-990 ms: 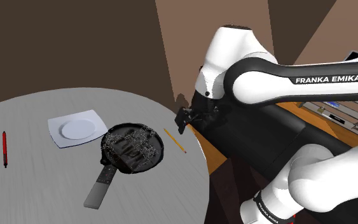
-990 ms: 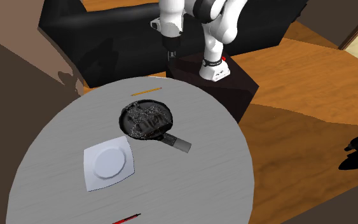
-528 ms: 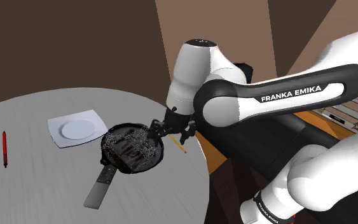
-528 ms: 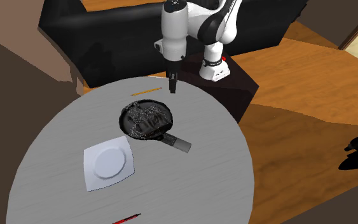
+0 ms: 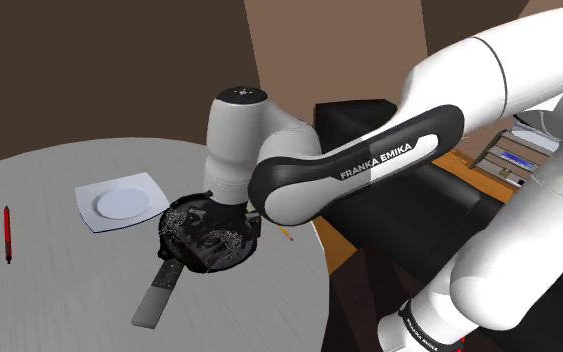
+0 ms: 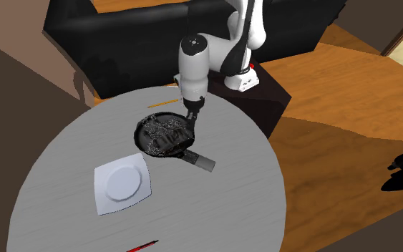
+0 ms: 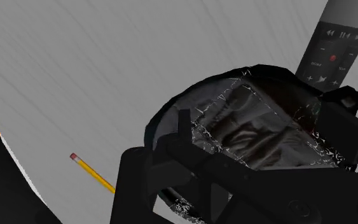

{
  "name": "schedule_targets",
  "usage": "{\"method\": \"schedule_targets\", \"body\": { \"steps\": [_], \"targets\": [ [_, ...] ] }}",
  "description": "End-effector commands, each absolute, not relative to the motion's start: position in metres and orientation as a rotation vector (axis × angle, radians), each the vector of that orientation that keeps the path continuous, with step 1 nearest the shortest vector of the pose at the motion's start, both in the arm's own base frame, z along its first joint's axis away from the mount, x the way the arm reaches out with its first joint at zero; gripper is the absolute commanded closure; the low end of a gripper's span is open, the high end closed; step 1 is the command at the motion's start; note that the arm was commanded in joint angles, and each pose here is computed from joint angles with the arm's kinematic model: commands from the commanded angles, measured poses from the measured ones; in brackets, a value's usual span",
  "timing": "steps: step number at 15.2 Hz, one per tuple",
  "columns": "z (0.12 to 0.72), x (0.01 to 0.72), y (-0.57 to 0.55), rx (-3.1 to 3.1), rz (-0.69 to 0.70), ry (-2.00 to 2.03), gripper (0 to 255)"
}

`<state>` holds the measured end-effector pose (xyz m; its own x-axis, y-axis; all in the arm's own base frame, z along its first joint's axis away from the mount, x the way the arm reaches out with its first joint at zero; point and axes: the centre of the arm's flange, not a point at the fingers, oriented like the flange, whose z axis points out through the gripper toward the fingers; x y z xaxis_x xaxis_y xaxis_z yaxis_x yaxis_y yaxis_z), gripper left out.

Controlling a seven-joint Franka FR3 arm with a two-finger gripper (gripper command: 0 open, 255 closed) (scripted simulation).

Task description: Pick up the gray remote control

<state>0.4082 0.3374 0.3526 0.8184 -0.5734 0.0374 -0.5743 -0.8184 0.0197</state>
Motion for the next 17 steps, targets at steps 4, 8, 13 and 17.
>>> {"method": "schedule_targets", "body": {
  "steps": [4,8,13,17],
  "targets": [
    [0.319,0.439,0.388,2.910,0.044,-1.088,0],
    [0.292,0.468,0.425,2.861,0.040,-1.201,0],
    [0.269,0.470,0.427,2.857,0.040,-1.209,0],
    [0.250,0.470,0.427,2.857,0.040,-1.209,0]
  ]
}}
